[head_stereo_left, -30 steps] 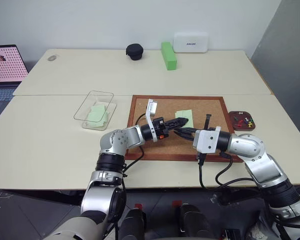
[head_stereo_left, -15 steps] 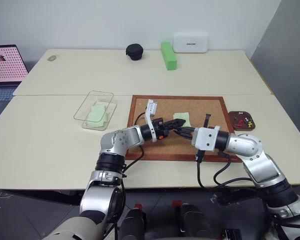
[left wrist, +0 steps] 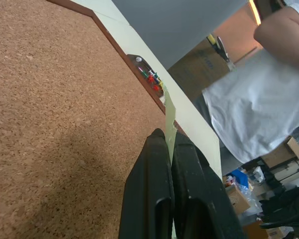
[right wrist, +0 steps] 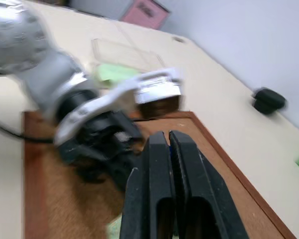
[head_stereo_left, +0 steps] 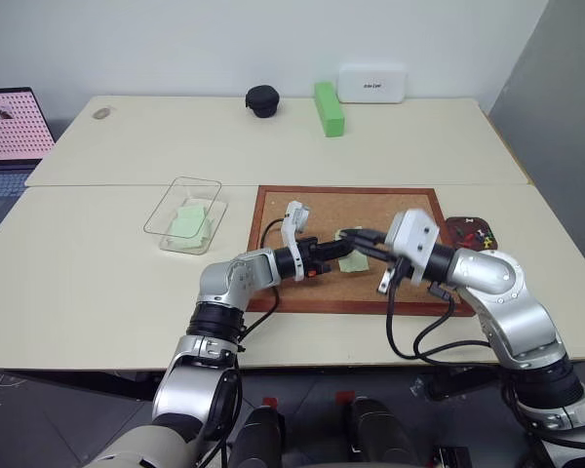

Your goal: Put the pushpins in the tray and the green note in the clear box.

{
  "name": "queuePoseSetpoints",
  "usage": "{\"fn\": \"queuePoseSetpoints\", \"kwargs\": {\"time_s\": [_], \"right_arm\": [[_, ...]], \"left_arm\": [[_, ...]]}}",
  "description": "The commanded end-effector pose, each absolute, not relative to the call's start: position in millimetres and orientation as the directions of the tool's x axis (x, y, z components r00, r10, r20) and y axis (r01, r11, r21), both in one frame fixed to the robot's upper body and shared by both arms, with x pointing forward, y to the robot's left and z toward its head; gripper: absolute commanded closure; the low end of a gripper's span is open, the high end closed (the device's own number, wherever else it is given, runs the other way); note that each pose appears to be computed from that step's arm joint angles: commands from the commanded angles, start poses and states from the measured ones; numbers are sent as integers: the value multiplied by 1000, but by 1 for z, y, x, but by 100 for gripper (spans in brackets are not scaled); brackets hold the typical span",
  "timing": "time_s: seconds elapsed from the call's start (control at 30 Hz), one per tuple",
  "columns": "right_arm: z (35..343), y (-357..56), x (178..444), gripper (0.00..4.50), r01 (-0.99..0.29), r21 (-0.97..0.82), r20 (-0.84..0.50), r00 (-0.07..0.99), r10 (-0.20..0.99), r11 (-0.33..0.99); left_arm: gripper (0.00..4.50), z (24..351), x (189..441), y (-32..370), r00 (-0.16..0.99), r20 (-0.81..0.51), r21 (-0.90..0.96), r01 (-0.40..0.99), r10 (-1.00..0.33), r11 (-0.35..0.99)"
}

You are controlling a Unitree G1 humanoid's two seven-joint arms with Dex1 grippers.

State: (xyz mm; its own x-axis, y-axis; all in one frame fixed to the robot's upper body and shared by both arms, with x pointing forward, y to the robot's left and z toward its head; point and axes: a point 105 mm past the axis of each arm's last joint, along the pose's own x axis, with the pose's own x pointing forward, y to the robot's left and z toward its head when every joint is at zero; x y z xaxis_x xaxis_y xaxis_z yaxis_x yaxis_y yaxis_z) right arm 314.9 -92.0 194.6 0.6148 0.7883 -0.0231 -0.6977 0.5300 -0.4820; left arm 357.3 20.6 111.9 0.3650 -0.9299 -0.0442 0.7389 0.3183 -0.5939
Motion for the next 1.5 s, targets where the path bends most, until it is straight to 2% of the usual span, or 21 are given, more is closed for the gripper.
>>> {"fn": "queuePoseSetpoints", "kwargs": {"time_s": [0.03, 0.13, 0.27, 0.37, 0.43, 0.6, 0.97, 1.27, 1.5], "right_arm": [[201, -145, 344, 450, -521, -387, 32, 817, 575, 761], [195, -188, 360, 450, -343, -297, 30, 930, 367, 891], [180, -229, 366, 450, -165, -206, -18, 986, 165, 965], [167, -252, 368, 450, -73, -182, -65, 996, 62, 981], [162, -260, 371, 450, -45, -158, -87, 996, 31, 986], [155, -270, 380, 450, -1, -100, -135, 991, -13, 995], [145, -284, 399, 450, 32, -61, -162, 986, -41, 998], [144, -289, 404, 242, 41, -73, -159, 986, -52, 996], [143, -293, 402, 98, 47, -86, -158, 986, -61, 995]], "left_arm": [[445, 127, 359, 16, 373, -18, -474, 814, -927, 337], [445, 132, 354, 8, 362, -30, -308, 883, -932, 353], [445, 135, 340, -6, 308, -51, -28, 950, -950, 310], [445, 141, 330, -18, 255, -40, 95, 964, -966, 250], [445, 140, 331, -23, 253, -54, 163, 956, -966, 242], [445, 143, 339, -30, 274, -44, 198, 945, -961, 260], [445, 139, 333, -29, 263, -55, 231, 942, -963, 244], [450, 135, 332, -21, 281, -63, 224, 939, -958, 261], [450, 132, 333, -21, 286, -74, 228, 938, -955, 263]]}}
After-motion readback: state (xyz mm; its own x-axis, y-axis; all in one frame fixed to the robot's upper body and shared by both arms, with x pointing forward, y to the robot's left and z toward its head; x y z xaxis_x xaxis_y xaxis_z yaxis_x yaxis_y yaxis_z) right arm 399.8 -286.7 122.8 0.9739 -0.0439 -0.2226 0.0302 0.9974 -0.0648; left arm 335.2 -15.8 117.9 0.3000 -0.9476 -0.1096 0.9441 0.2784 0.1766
